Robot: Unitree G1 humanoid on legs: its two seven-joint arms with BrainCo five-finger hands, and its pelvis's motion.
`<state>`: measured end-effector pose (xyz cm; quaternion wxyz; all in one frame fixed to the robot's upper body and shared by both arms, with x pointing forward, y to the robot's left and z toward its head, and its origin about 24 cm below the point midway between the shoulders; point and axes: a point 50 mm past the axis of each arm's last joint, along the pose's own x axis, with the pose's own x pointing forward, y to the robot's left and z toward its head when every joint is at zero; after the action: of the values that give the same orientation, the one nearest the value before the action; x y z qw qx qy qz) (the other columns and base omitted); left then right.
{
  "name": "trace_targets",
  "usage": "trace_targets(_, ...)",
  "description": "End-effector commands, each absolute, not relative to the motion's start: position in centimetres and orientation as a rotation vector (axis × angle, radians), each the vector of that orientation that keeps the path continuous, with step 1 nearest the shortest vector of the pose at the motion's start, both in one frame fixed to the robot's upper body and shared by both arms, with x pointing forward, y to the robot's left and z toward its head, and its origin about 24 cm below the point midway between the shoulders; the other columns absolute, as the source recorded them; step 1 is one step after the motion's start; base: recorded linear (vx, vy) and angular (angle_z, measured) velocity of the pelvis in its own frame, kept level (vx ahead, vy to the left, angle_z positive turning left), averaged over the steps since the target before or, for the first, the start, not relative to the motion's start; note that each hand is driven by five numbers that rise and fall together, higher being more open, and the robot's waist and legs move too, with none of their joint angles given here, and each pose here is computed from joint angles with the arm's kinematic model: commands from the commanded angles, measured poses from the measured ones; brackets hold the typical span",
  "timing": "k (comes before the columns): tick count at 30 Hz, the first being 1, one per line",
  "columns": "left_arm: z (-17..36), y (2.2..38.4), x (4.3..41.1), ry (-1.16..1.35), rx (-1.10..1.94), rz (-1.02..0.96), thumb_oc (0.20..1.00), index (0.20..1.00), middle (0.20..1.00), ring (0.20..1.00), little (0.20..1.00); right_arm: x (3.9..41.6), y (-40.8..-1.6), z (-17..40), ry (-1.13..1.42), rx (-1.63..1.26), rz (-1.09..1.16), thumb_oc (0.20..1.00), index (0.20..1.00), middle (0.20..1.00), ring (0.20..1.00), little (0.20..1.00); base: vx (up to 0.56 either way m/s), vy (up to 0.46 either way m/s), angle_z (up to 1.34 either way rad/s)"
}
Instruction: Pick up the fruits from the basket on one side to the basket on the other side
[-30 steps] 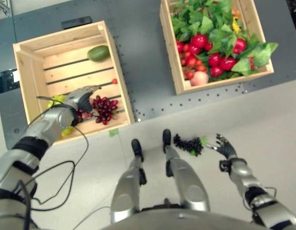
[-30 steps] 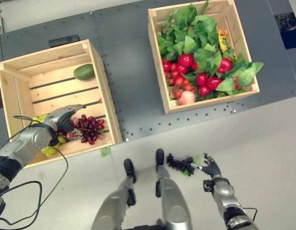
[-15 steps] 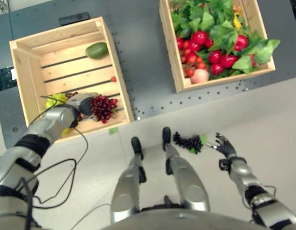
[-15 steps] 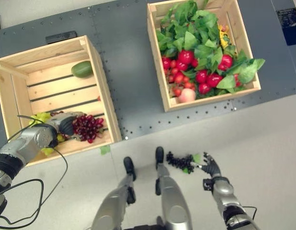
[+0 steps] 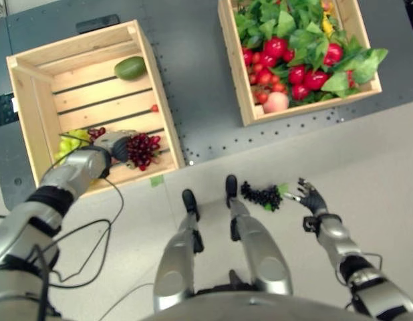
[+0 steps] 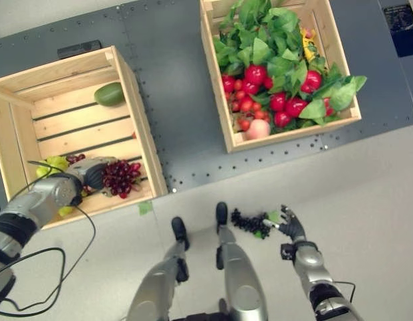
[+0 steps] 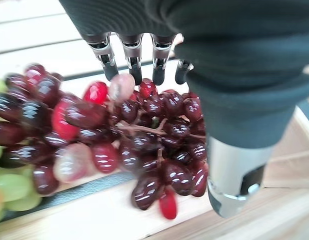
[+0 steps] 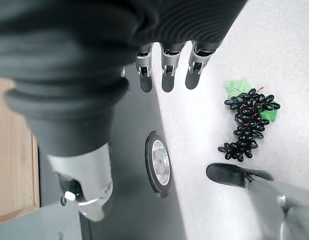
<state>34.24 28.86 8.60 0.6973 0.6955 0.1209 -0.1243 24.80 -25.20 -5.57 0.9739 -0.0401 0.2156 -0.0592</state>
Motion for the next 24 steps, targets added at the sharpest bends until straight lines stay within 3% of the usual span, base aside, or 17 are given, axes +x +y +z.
trace_targets(1, 7.7, 30.7, 33.7, 0.358, 1.569, -0.218, 1.000, 1.000, 1.000, 1.000, 1.000, 24.8, -25.4, -4.9, 0.395, -0.092, -0.106, 1.000, 1.000, 1.000, 1.000, 1.000, 0.00, 0.000, 0.00)
trace_targets(9, 6.8, 30.7, 33.8, 0.405, 1.573, -0.205, 1.000, 1.000, 1.000, 1.000, 1.000, 25.5, -24.6, -3.7, 0.322, -0.085, -0.060, 1.000, 1.000, 1.000, 1.000, 1.000, 0.00, -0.001, 0.00)
trace_targets(10, 6.8, 30.8, 33.8, 0.406, 1.569, -0.198, 0.733, 0.733, 0.733, 0.733, 0.733, 25.5, -24.6, -3.6, 0.318, -0.085, -0.057, 1.000, 1.000, 1.000, 1.000, 1.000, 0.00, 0.000, 0.00)
trace_targets(11, 6.7, 30.9, 33.8, 0.412, 1.568, -0.189, 0.551, 0.551, 0.551, 0.551, 0.551, 25.6, -24.5, -3.5, 0.311, -0.088, -0.051, 1.000, 1.000, 1.000, 1.000, 1.000, 0.00, 0.000, 0.00)
trace_targets(12, 6.7, 30.8, 33.9, 0.411, 1.568, -0.189, 0.200, 0.200, 0.200, 0.200, 0.200, 25.6, -24.4, -3.2, 0.297, -0.084, -0.047, 1.000, 1.000, 1.000, 1.000, 1.000, 0.00, 0.000, 0.00)
trace_targets(24, 5.8, 30.8, 33.5, 0.443, 1.584, -0.212, 0.200, 0.200, 0.200, 0.200, 0.200, 25.8, -24.3, -2.2, 0.243, -0.072, -0.033, 1.000, 1.000, 1.000, 1.000, 1.000, 0.00, 0.000, 0.00)
